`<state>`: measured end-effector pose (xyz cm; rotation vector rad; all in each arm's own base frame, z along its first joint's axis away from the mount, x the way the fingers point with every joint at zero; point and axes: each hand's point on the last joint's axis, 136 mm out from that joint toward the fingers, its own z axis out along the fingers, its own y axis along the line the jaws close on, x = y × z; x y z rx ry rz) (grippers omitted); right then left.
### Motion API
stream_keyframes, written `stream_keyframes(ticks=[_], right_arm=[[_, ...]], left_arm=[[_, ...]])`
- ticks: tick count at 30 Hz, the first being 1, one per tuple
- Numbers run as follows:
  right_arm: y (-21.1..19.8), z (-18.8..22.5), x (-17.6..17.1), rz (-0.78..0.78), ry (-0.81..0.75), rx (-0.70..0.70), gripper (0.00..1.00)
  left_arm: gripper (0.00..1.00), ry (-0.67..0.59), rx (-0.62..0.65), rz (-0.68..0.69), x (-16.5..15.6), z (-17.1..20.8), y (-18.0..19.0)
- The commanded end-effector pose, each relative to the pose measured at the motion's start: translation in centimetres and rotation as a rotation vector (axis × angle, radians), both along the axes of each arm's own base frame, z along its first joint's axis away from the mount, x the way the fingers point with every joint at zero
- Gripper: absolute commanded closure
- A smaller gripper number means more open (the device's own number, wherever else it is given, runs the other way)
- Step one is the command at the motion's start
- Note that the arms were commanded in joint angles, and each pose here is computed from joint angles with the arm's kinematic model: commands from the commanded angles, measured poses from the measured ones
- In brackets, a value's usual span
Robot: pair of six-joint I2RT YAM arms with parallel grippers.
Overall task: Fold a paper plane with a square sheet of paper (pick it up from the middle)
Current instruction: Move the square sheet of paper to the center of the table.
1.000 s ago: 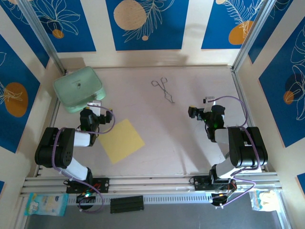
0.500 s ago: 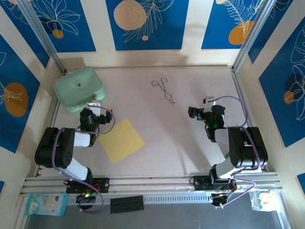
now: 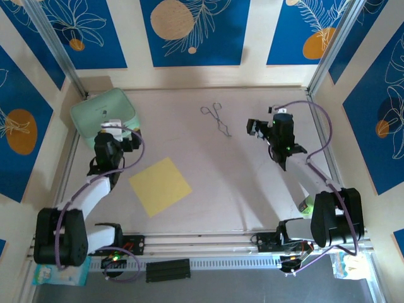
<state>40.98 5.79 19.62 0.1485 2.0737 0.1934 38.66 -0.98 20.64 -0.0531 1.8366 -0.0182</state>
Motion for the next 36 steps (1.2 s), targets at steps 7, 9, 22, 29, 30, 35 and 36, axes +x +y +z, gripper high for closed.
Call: stream_keyframes(ticks=[7, 9, 22, 29, 30, 35, 36], right_arm=[[12.1, 0.2, -2.9, 0.215, 0.356, 0.158, 0.01], [16.2, 0.2, -3.5, 0.311, 0.38, 0.163, 0.01], [35.9, -8.7, -11.8, 0.816, 0.714, 0.184, 0.3], [39.6, -12.9, -13.4, 0.879, 0.825, 0.112, 0.41], [39.8, -13.3, -13.3, 0.875, 0.832, 0.106, 0.41], [39.5, -15.6, -12.7, 0.834, 0.873, 0.072, 0.41], [39.4, -15.9, -12.6, 0.825, 0.877, 0.067, 0.41]], left_arm=[[0.0, 0.125, -0.163, 0.107, -3.8, 1.4, 1.1], [0.01, 0.128, -0.178, 0.085, -4.2, 1.1, 0.6], [0.01, 0.16, -0.166, 0.089, -5.1, 0.1, 0.8], [0.01, 0.167, -0.163, 0.09, -5.4, 0.0, 0.8], [0.01, 0.168, -0.165, 0.089, -5.4, 0.0, 0.8], [0.0, 0.176, -0.169, 0.088, -5.5, -0.2, 0.8], [0.01, 0.178, -0.17, 0.087, -5.5, -0.3, 0.7]])
